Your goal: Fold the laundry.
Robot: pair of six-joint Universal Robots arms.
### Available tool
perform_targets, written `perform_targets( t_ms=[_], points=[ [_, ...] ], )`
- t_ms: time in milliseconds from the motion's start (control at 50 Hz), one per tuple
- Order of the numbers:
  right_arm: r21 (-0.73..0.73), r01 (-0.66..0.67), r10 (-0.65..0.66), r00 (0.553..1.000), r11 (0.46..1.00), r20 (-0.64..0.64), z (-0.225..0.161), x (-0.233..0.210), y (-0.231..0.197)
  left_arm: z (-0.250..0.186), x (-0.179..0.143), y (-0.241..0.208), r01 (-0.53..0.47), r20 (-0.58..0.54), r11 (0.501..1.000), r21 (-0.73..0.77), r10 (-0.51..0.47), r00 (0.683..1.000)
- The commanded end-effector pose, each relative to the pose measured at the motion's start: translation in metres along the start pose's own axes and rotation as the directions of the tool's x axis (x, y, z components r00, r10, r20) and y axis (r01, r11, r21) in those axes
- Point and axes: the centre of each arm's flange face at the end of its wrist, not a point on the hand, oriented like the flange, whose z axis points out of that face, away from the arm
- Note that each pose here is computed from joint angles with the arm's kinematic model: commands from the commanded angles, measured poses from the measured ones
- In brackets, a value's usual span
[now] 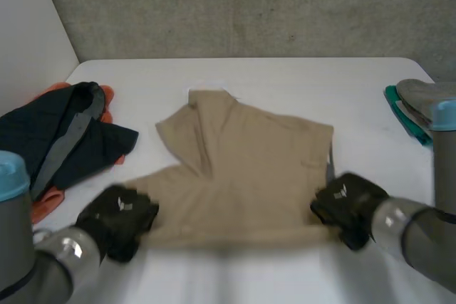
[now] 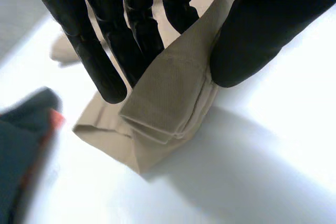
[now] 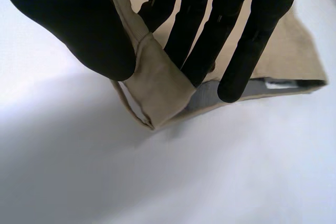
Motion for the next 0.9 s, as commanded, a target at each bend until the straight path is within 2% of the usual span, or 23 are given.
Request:
perform_targets(
  t_ms=[20, 100, 200, 280, 300, 360, 480, 580, 680, 780, 900],
  points=[
    [-0.101, 0.065, -0.057, 0.994, 0.993, 0.089, -0.026, -0.007, 0.016, -0.033, 0.020, 0.009, -0.130, -0.174, 0.985, -0.115, 0.108, 0.979],
    [-0.067, 0.057, -0.054, 0.998, 0.996, 0.045, -0.021, -0.002, 0.014, -0.021, 0.010, -0.002, -0.129, -0.115, 0.990, -0.051, 0.122, 0.986],
    [0.033, -0.007, 0.009, 0.997, 0.999, -0.082, -0.004, 0.018, 0.001, 0.009, -0.005, -0.024, -0.139, 0.006, 0.987, 0.085, 0.139, 0.990],
    [0.114, -0.055, 0.075, 0.981, 0.992, -0.177, 0.019, 0.036, -0.008, 0.037, -0.021, -0.049, -0.166, 0.139, 0.956, 0.241, 0.135, 0.981],
    [0.128, -0.059, 0.083, 0.977, 0.990, -0.194, 0.023, 0.039, -0.009, 0.051, -0.030, -0.059, -0.181, 0.202, 0.935, 0.304, 0.122, 0.972],
    [0.150, -0.065, 0.102, 0.962, 0.987, -0.254, 0.034, 0.050, -0.012, 0.076, -0.039, -0.069, -0.200, 0.262, 0.910, 0.364, 0.106, 0.959],
    [0.119, -0.071, 0.100, 0.961, 0.990, -0.258, 0.045, 0.049, -0.006, 0.090, -0.035, -0.066, -0.191, 0.245, 0.924, 0.333, 0.110, 0.963],
    [0.162, -0.063, 0.109, 0.949, 0.985, -0.295, 0.061, 0.059, -0.010, 0.102, -0.047, -0.090, -0.207, 0.289, 0.889, 0.409, 0.089, 0.953],
    [0.224, -0.033, 0.121, 0.912, 0.974, -0.392, 0.081, 0.079, -0.018, 0.136, -0.056, -0.106, -0.234, 0.338, 0.854, 0.464, 0.074, 0.938],
    [0.274, 0.001, 0.141, 0.856, 0.962, -0.497, 0.110, 0.100, -0.023, 0.179, -0.066, -0.118, -0.265, 0.392, 0.820, 0.507, 0.054, 0.918],
    [0.312, 0.044, 0.142, 0.823, 0.949, -0.550, 0.143, 0.112, -0.027, 0.226, -0.073, -0.127, -0.288, 0.429, 0.784, 0.551, 0.030, 0.903]
  ],
)
